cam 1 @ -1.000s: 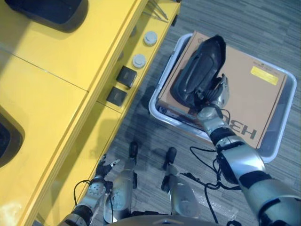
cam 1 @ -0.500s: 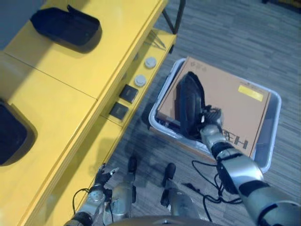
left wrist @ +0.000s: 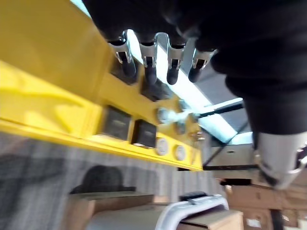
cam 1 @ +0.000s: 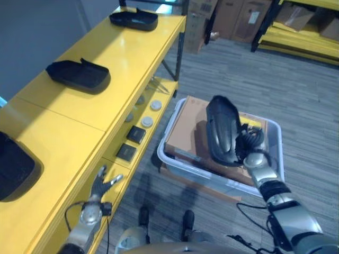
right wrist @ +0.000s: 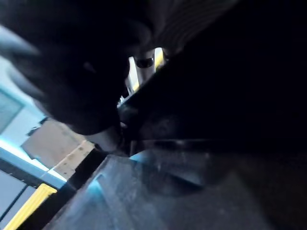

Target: Move parts from the plastic box to the shelf.

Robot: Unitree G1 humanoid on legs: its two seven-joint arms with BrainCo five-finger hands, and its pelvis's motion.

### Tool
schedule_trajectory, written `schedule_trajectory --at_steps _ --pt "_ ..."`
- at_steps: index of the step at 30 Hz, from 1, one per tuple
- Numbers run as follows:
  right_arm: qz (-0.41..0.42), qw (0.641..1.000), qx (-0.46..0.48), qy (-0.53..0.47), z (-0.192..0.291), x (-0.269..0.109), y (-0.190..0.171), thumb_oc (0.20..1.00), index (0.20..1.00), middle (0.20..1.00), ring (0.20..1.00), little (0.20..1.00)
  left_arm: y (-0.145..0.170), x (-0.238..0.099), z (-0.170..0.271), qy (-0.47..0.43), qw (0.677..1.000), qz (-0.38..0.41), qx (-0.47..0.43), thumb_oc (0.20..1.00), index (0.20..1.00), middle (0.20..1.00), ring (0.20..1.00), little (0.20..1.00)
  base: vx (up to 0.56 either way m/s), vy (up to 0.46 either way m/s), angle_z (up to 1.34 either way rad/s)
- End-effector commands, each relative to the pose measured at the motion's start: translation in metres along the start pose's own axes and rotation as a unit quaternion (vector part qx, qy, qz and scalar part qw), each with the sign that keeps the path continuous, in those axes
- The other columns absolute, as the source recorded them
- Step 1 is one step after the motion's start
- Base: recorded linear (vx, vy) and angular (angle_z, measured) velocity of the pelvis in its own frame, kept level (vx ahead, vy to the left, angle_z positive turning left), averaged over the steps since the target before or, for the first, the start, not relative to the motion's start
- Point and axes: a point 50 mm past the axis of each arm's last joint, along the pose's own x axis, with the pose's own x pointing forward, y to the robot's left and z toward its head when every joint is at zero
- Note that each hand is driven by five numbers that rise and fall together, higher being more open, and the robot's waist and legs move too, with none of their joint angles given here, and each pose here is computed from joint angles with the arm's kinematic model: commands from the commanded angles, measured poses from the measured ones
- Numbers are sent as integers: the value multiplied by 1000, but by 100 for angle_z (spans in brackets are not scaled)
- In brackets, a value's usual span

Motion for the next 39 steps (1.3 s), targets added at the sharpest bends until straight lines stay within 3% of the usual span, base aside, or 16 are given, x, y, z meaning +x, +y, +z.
schedule_trajectory --at_steps 1,5,9,13,16,18,23,26,39 --pt "-36 990 -49 -129 48 15 -25 200 200 200 200 200 -3 11 36 -82 996 -28 -4 1000 1000 1000 1000 1000 40 -4 -7" --pt "-77 959 -139 -236 80 10 -52 200 200 200 200 200 -20 14 94 -184 979 -77 -36 1000 1000 1000 1000 1000 50 9 -3" --pt "-103 936 -143 -305 107 -1 -62 200 200 200 200 200 -46 13 133 -239 956 -147 -81 1000 1000 1000 1000 1000 41 -1 1" --pt "-133 913 -133 -363 133 -14 -69 200 200 200 200 200 -74 11 151 -226 934 -209 -179 1000 1000 1000 1000 1000 54 2 -2" --pt "-148 900 -131 -388 143 -22 -69 200 200 200 200 200 -85 8 160 -228 922 -237 -204 1000 1000 1000 1000 1000 19 2 -1" --pt "-162 882 -116 -426 158 -35 -64 200 200 200 200 200 -95 4 163 -216 912 -256 -238 1000 1000 1000 1000 1000 52 6 -2" --pt "-160 876 -87 -447 164 -50 -53 200 200 200 200 200 -104 0 161 -200 908 -256 -265 1000 1000 1000 1000 1000 21 2 0" --pt "-132 875 -38 -464 171 -64 -31 200 200 200 200 200 -110 -5 160 -195 903 -252 -289 1000 1000 1000 1000 1000 0 0 0" --pt "-27 879 14 -476 181 -83 19 200 200 200 200 200 -120 -7 173 -207 891 -254 -314 1000 1000 1000 1000 1000 0 0 0"
